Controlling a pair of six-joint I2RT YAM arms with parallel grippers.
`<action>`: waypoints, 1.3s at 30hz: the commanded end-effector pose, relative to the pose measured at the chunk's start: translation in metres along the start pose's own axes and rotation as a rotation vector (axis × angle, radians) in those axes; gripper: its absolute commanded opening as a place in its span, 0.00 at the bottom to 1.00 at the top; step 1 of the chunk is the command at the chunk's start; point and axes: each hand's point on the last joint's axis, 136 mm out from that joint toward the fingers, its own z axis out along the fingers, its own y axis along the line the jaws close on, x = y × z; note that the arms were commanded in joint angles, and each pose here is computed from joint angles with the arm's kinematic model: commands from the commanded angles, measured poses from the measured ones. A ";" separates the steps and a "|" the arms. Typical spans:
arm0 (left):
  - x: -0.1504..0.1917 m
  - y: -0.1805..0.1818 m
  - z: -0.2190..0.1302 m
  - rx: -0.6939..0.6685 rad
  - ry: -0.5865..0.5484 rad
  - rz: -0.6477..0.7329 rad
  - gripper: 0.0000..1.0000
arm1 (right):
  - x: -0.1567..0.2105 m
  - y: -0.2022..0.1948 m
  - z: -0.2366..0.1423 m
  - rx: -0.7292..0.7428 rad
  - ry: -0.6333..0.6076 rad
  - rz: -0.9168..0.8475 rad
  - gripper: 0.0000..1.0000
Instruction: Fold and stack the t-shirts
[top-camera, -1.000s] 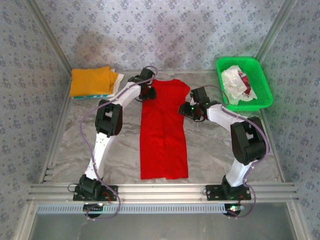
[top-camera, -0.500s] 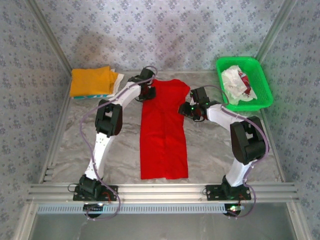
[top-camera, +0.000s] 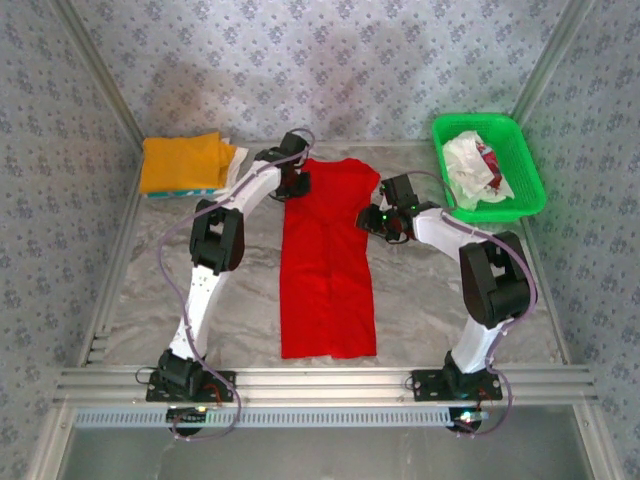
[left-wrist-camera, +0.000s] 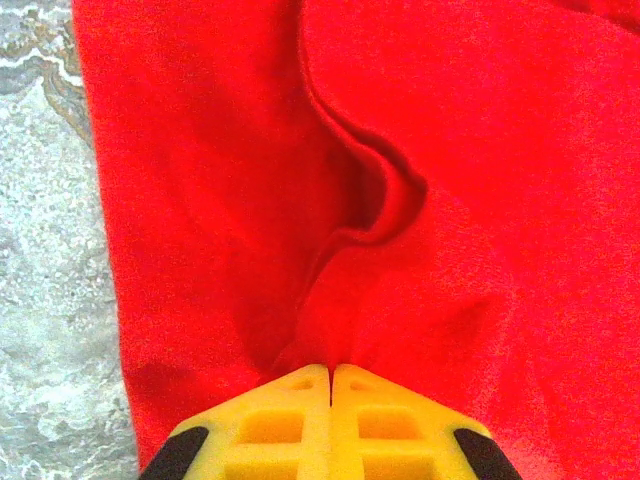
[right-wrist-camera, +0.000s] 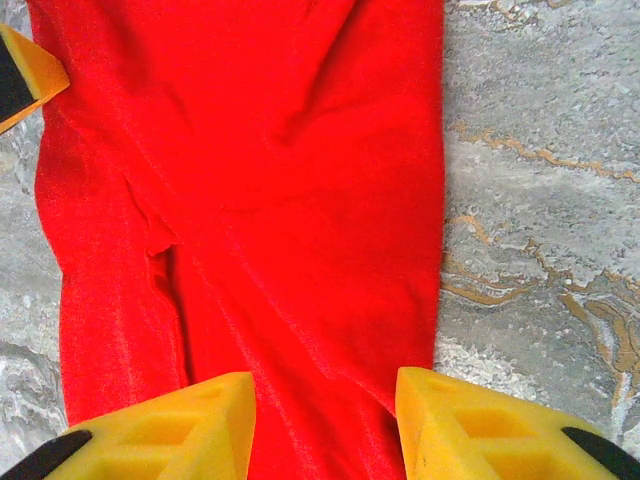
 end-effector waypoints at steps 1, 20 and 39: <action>-0.021 -0.013 -0.042 0.024 -0.068 0.013 0.00 | -0.005 0.002 0.001 -0.008 0.002 0.011 0.44; -0.013 -0.006 -0.079 -0.003 -0.065 0.027 0.00 | -0.007 0.002 0.002 -0.009 0.005 0.013 0.44; 0.041 0.017 -0.069 -0.029 -0.028 -0.042 0.13 | -0.020 0.006 0.007 -0.010 0.002 0.012 0.44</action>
